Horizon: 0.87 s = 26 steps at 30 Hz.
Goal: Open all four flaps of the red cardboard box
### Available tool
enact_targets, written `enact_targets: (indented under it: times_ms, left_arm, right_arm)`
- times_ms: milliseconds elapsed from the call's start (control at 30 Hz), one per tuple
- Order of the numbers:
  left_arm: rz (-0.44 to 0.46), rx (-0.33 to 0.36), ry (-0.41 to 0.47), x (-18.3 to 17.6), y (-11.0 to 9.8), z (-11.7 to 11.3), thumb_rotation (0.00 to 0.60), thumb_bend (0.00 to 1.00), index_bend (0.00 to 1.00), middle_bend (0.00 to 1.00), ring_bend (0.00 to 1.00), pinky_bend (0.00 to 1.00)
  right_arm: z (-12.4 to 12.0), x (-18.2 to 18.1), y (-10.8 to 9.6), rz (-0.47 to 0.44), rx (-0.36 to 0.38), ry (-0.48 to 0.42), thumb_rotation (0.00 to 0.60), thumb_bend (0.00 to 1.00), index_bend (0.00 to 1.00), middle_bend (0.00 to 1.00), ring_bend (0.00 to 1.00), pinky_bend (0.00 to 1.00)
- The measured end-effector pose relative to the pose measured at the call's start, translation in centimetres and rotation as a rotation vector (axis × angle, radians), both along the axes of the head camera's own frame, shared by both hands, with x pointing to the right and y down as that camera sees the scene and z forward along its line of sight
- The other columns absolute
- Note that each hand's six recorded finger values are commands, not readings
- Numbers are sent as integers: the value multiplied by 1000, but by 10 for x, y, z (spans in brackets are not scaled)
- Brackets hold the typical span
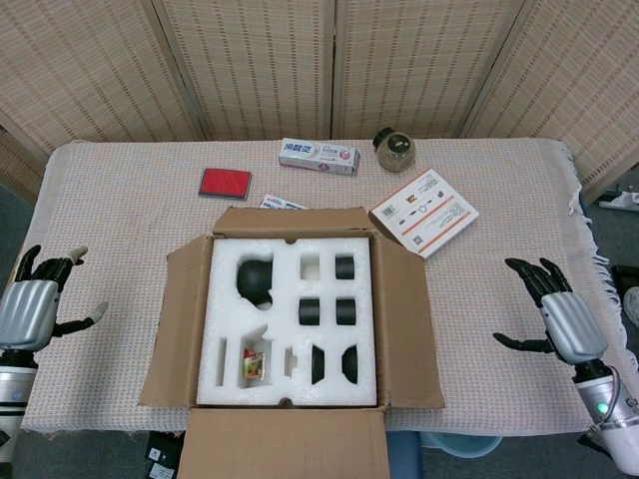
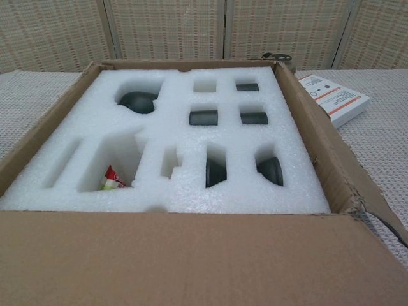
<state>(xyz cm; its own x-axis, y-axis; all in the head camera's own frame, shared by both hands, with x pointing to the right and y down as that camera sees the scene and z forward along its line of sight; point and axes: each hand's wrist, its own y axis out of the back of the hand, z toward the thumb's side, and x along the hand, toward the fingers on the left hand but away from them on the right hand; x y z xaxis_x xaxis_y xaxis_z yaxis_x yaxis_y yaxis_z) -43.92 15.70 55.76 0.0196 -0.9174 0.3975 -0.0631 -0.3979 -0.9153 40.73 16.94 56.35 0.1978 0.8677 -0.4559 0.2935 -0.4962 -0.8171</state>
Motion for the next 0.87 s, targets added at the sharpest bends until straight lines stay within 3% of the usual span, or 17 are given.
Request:
enact_targets:
  times_ms: [467,667,867]
  left_arm:
    - [-26,32,-44,-5,54,-9,413,300,158,293,259,0]
    - [-11,40,-27,5,66,-17,410,300,156,292,258,0]
    - [-2,39,-12,11,76,-24,413,300,156,292,258,0]
  right_arm:
    - [-2,33,30,69,-13,51,558,75,0,39,60,0]
    - [-9,42,37,93,-21,41,556,75,0,17,36,0]
    - [-21,50,45,113,16,44,556,75,0,13,28,0]
